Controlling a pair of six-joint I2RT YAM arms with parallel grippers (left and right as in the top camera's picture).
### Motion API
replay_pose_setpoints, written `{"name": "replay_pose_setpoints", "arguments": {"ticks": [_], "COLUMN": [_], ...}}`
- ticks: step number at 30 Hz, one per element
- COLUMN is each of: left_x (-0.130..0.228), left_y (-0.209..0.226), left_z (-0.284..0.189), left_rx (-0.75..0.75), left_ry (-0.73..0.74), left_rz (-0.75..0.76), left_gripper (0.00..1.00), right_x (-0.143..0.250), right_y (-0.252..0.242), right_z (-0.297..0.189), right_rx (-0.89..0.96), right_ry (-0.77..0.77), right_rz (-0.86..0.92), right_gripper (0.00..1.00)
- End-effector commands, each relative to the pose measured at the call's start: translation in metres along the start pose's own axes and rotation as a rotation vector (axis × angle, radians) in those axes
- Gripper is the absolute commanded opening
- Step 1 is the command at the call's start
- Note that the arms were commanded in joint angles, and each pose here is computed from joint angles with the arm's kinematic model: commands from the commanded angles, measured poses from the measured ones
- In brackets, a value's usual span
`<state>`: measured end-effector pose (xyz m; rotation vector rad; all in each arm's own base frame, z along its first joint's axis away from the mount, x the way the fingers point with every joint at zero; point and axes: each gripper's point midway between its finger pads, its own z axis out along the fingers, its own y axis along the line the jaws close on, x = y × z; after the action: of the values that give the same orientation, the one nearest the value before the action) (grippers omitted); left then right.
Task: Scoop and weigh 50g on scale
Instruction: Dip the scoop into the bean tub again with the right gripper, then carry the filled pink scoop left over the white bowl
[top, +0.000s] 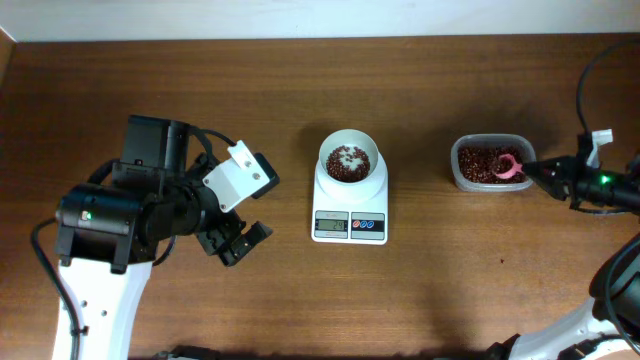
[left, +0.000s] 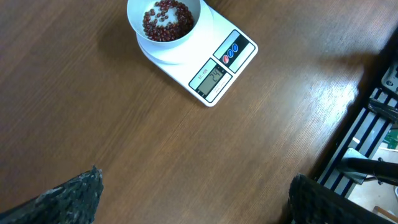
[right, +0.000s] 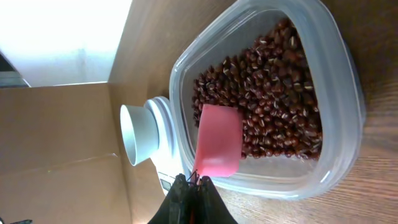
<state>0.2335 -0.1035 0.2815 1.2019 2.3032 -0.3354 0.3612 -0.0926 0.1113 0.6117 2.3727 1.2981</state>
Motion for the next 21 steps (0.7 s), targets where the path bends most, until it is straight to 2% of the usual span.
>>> {"name": "replay_pose_setpoints", "arguments": {"ticks": [1, 14, 21], "left_x": [-0.002, -0.002, -0.002], "left_y": [0.001, 0.001, 0.001], "left_z": [-0.002, -0.002, -0.002], "left_rx": [-0.005, -0.005, -0.005], "left_ry": [-0.009, -0.009, -0.009], "left_rz": [0.020, 0.020, 0.020], "left_gripper": [0.99, 0.99, 0.99], "right_x": [-0.001, -0.005, 0.014], "right_y": [0.009, 0.041, 0.076], "right_z": [0.000, -0.004, 0.029], "right_rx": [-0.076, -0.256, -0.335], "right_ry": [-0.014, -0.040, 0.067], "right_rz": [-0.014, -0.002, -0.039], "right_gripper": [0.04, 0.04, 0.04]}}
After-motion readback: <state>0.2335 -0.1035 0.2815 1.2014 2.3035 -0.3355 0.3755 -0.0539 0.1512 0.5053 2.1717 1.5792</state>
